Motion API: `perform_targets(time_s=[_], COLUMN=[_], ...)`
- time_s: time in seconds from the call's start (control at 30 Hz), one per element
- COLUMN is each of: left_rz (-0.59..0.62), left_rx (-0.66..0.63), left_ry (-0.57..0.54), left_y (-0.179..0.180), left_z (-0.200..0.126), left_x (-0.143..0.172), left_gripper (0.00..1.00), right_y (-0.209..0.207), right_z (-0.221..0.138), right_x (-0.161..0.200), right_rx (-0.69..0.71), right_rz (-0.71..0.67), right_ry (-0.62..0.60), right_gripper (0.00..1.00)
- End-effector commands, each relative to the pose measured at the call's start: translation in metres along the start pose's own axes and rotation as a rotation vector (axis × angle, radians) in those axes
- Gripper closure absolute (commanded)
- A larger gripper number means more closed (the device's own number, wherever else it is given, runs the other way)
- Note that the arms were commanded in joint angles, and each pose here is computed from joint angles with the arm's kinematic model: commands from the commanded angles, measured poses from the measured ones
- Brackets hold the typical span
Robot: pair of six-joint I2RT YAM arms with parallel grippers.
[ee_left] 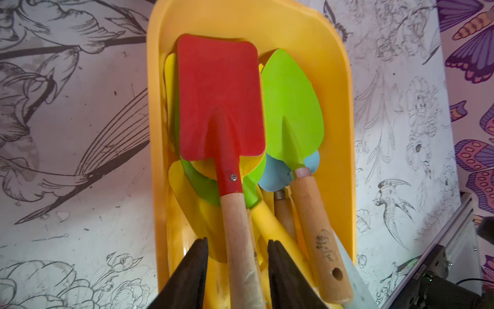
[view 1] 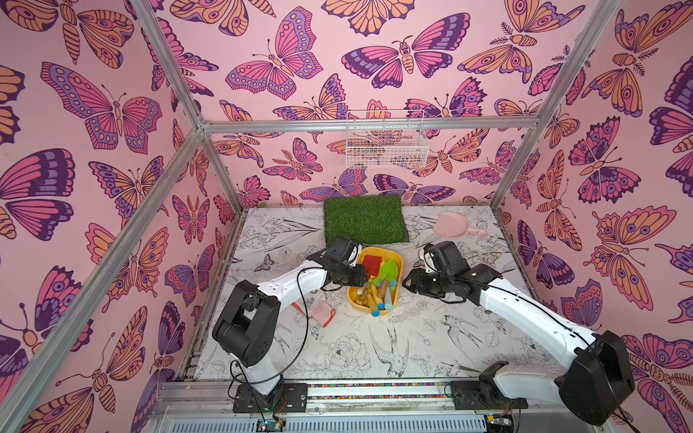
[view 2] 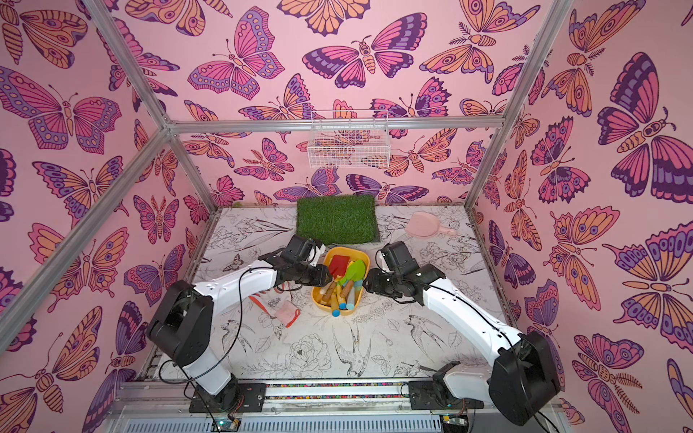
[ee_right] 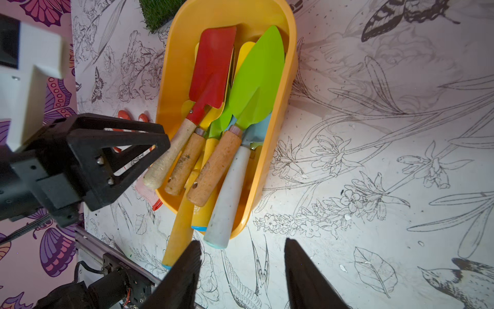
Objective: Take the shovel out of the storage box
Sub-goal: Pick up the shovel from the storage box.
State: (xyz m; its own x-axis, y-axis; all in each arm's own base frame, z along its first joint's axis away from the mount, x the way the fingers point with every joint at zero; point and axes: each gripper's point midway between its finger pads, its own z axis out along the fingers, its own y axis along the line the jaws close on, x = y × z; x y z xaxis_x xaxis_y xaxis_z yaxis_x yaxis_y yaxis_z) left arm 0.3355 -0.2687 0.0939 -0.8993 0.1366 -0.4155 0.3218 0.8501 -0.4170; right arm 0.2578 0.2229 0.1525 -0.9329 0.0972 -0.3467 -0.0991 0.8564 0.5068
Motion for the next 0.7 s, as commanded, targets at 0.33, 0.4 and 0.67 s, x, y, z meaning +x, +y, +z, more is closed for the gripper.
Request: perform_targets(time_s=[0.33, 0.4, 0.67], left_rz=[0.002, -0.005, -0.001], left_rx=[-0.007, 0.006, 0.012], left_ry=[0.143, 0.164, 0.179], left_y=[0.007, 0.006, 0.007], left_z=[0.021, 0.024, 0.025], left_x=[0.022, 0.028, 0.034], left_gripper=[0.60, 0.59, 0.78], right_y=[-0.001, -0.001, -0.008], right_z=[0.000, 0.002, 0.006], right_x=[-0.001, 0.001, 0.003], right_rx=[0.016, 0.015, 0.035], right_rz=[0.003, 0.010, 0.027], right_ry=[-0.009, 0.001, -0.013], right_gripper=[0.45, 0.45, 0.46])
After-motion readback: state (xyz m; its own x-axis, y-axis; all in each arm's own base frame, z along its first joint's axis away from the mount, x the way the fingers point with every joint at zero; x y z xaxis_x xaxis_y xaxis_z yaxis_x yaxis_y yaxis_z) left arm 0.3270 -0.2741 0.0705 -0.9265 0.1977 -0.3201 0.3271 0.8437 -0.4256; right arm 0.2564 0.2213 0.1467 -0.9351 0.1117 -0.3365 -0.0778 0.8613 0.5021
